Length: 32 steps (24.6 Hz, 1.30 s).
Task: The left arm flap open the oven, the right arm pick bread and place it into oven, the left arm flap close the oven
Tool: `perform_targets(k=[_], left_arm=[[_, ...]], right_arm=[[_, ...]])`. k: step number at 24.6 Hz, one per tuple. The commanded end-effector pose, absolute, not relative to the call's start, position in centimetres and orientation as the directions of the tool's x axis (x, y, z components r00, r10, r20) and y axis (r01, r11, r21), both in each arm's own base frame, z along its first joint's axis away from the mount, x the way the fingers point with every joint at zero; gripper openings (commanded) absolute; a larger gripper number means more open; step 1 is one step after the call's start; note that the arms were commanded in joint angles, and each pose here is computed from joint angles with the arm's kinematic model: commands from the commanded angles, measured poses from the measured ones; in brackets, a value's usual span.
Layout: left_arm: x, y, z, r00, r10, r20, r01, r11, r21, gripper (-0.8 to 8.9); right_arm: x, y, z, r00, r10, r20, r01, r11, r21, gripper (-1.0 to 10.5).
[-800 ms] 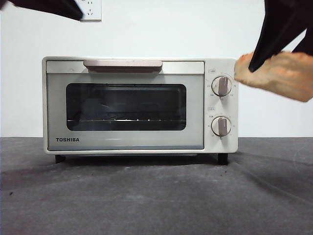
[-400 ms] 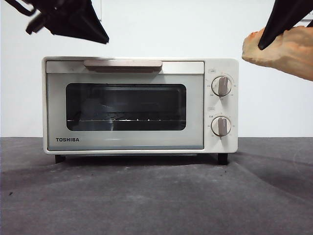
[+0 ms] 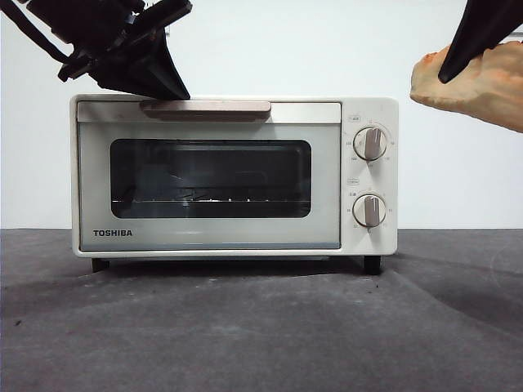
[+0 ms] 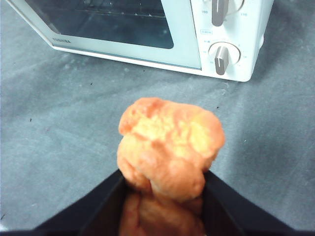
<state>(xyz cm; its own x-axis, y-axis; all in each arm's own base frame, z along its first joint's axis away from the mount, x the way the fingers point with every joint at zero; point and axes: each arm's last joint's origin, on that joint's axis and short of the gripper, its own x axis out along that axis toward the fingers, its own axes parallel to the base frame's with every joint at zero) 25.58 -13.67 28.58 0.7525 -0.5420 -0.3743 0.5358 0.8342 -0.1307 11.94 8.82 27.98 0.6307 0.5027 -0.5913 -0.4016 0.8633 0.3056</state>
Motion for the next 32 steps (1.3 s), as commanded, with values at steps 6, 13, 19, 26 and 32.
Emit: perform_targets(k=[6, 13, 19, 26, 32], left_arm=[[26.3, -14.4, 27.7, 0.735, -0.535, -0.416, 0.546, 0.831, -0.104, 0.16], [25.4, -15.2, 26.9, 0.678, -0.541, -0.498, 0.576, 0.812, -0.096, 0.16], [24.3, -16.0, 26.0, 0.607, -0.539, -0.584, 0.602, 0.791, -0.105, 0.16], [22.8, -16.8, 25.2, 0.515, -0.53, -0.674, 0.629, 0.768, -0.123, 0.16], [21.4, -17.3, 24.4, 0.421, -0.498, -0.758, 0.645, 0.752, -0.136, 0.16]], right_arm=[[11.9, 9.0, 28.7, 0.626, 0.531, -0.571, -0.438, 0.845, 0.306, 1.9], [11.9, 9.0, 28.7, 0.626, 0.531, -0.572, -0.446, 0.845, 0.297, 1.9], [11.9, 9.0, 28.7, 0.626, 0.531, -0.572, -0.446, 0.845, 0.296, 1.9], [11.9, 9.0, 28.7, 0.626, 0.531, -0.572, -0.449, 0.844, 0.293, 1.9], [11.9, 9.0, 28.7, 0.626, 0.531, -0.572, -0.449, 0.844, 0.293, 1.9]])
